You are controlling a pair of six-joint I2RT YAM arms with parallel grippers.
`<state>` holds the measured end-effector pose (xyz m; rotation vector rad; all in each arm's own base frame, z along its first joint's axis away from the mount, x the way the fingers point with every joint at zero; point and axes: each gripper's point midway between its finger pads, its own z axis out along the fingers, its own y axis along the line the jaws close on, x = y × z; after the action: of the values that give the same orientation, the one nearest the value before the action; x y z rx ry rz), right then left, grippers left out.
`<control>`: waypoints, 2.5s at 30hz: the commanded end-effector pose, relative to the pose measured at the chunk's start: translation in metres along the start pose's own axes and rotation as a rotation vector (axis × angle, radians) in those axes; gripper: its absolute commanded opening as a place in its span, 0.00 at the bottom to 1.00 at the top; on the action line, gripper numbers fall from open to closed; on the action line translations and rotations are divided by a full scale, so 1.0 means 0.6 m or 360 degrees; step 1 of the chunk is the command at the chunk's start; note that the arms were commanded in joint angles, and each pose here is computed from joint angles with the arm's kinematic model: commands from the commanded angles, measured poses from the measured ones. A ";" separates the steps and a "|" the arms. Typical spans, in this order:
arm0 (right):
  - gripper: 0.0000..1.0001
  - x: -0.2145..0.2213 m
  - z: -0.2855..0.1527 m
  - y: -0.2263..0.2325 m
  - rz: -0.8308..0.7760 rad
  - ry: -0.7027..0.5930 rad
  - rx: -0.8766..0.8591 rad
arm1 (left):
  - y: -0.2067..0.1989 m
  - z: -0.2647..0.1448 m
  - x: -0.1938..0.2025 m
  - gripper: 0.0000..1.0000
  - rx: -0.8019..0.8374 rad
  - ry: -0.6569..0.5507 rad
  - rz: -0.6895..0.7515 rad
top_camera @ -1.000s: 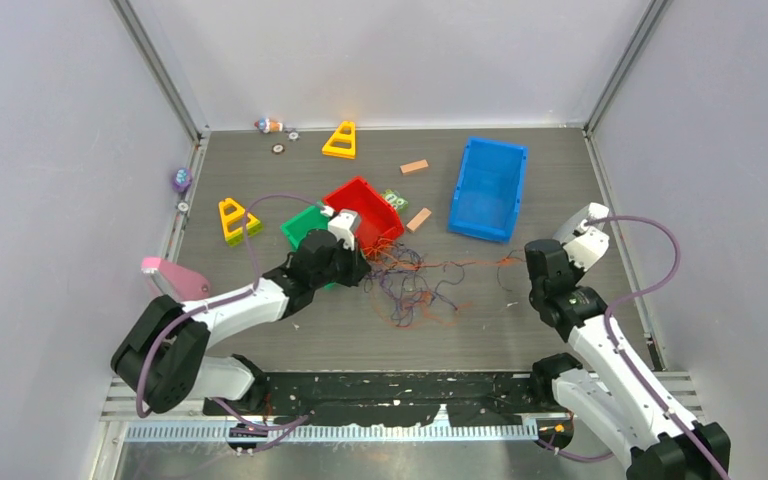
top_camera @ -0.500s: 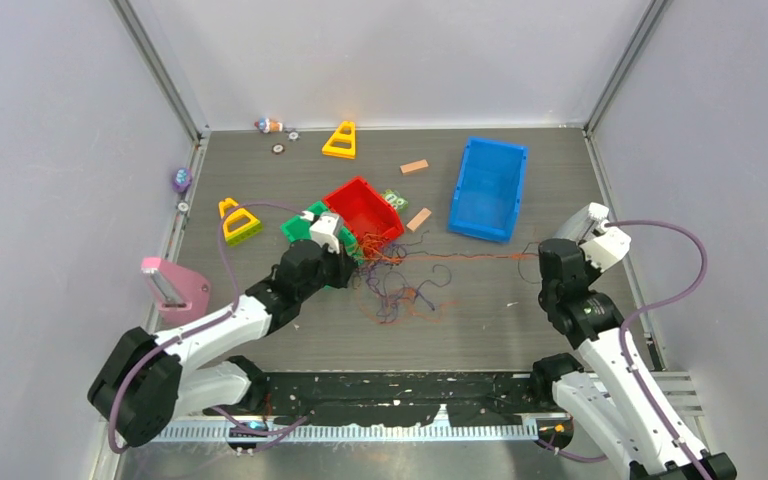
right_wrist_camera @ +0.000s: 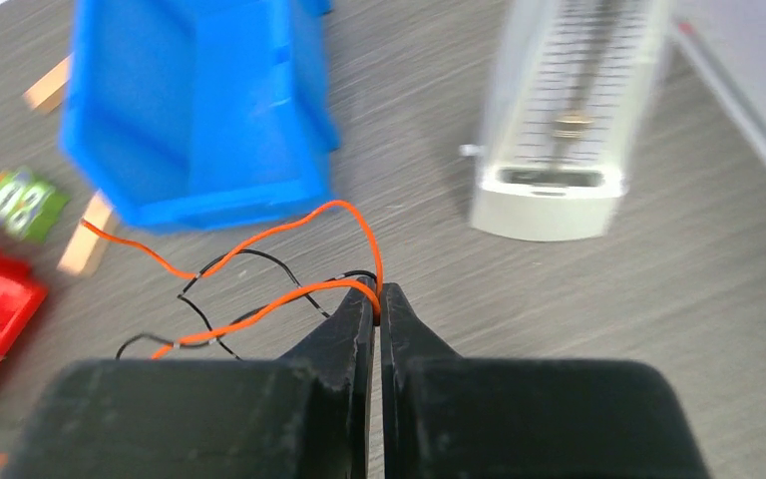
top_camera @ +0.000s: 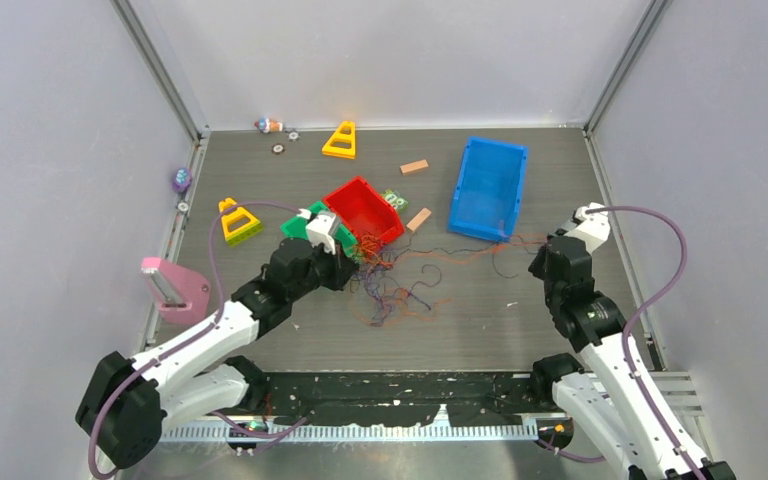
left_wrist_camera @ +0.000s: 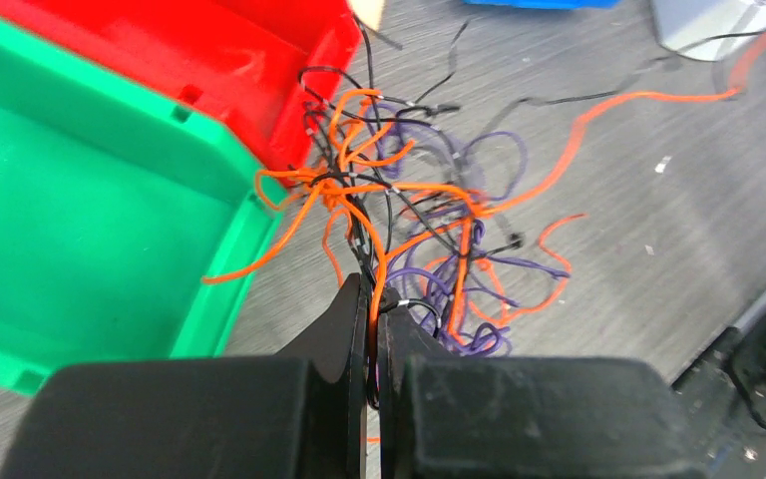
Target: Untangle the cables
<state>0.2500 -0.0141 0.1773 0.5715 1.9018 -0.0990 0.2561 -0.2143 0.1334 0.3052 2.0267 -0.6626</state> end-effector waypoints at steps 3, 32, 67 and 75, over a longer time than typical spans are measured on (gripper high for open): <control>0.21 0.010 -0.024 0.134 -0.0156 0.0098 -0.0733 | -0.091 -0.019 -0.066 0.00 0.0397 -0.0019 0.0057; 0.96 0.066 -0.212 0.384 -0.0277 0.0210 -0.2247 | -0.268 -0.083 -0.177 0.00 0.1201 0.0076 0.0084; 0.05 0.091 0.027 0.109 -0.0032 0.0169 -0.0214 | -0.035 -0.053 -0.134 0.00 -0.0026 0.0040 0.0005; 0.05 0.075 0.031 0.026 0.0100 0.0059 0.0205 | 0.033 -0.076 -0.142 0.00 -0.0395 -0.0054 -0.0066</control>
<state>0.2641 0.0445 0.1098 0.5269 2.0581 -0.0252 0.2663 -0.1986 0.2084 0.2453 2.1062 -0.5781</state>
